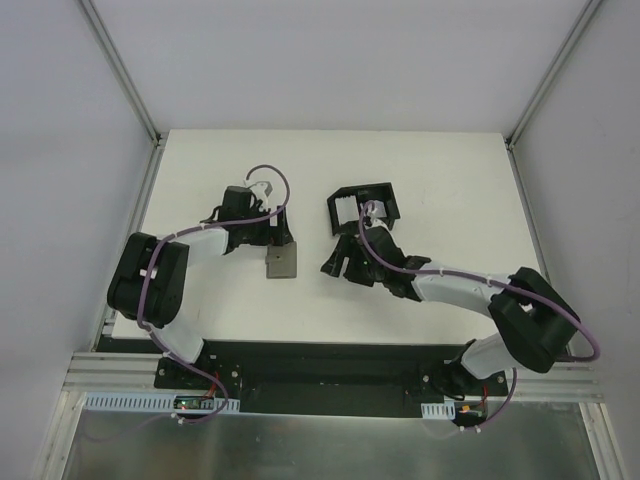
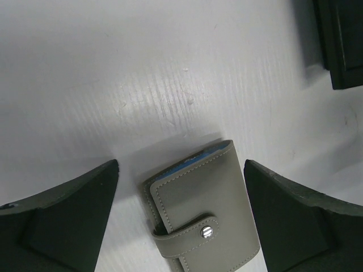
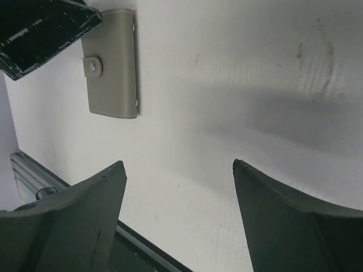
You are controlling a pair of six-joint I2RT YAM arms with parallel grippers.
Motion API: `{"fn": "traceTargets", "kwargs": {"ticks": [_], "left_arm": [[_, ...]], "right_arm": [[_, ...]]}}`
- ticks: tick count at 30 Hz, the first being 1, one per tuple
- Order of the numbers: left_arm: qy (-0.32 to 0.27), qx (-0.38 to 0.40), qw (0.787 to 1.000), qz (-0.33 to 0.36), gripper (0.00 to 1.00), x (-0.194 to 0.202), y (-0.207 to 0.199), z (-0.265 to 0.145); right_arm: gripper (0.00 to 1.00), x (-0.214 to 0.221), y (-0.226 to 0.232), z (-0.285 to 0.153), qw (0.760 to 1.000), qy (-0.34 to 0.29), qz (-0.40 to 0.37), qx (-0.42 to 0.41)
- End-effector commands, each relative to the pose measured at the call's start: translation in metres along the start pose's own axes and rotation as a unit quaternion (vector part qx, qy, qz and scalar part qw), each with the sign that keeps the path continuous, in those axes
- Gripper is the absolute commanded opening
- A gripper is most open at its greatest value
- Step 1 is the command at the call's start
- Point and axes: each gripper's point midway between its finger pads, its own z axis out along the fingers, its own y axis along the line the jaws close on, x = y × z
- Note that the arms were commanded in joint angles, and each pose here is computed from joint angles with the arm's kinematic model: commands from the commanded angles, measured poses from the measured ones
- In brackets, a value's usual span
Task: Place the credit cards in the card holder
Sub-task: Open the card holder at the center of the board.
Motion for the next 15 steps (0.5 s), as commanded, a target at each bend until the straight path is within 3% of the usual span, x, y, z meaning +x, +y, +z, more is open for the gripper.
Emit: {"fn": "traceTargets", "kwargs": {"ticks": [1, 11, 15], "left_arm": [[0.033, 0.053, 0.998, 0.006, 0.89, 0.010, -0.014, 0.005], [0.058, 0.082, 0.991, -0.089, 0.74, 0.068, -0.029, -0.023], [0.050, 0.059, 0.989, -0.128, 0.69, 0.090, -0.026, -0.035]], "right_arm": [[0.79, 0.018, 0.020, 0.010, 0.996, 0.022, 0.050, -0.065], [0.72, 0.068, 0.051, 0.037, 0.986, 0.097, 0.068, -0.119], [0.64, 0.074, 0.048, 0.044, 0.982, 0.103, 0.098, -0.127]]}}
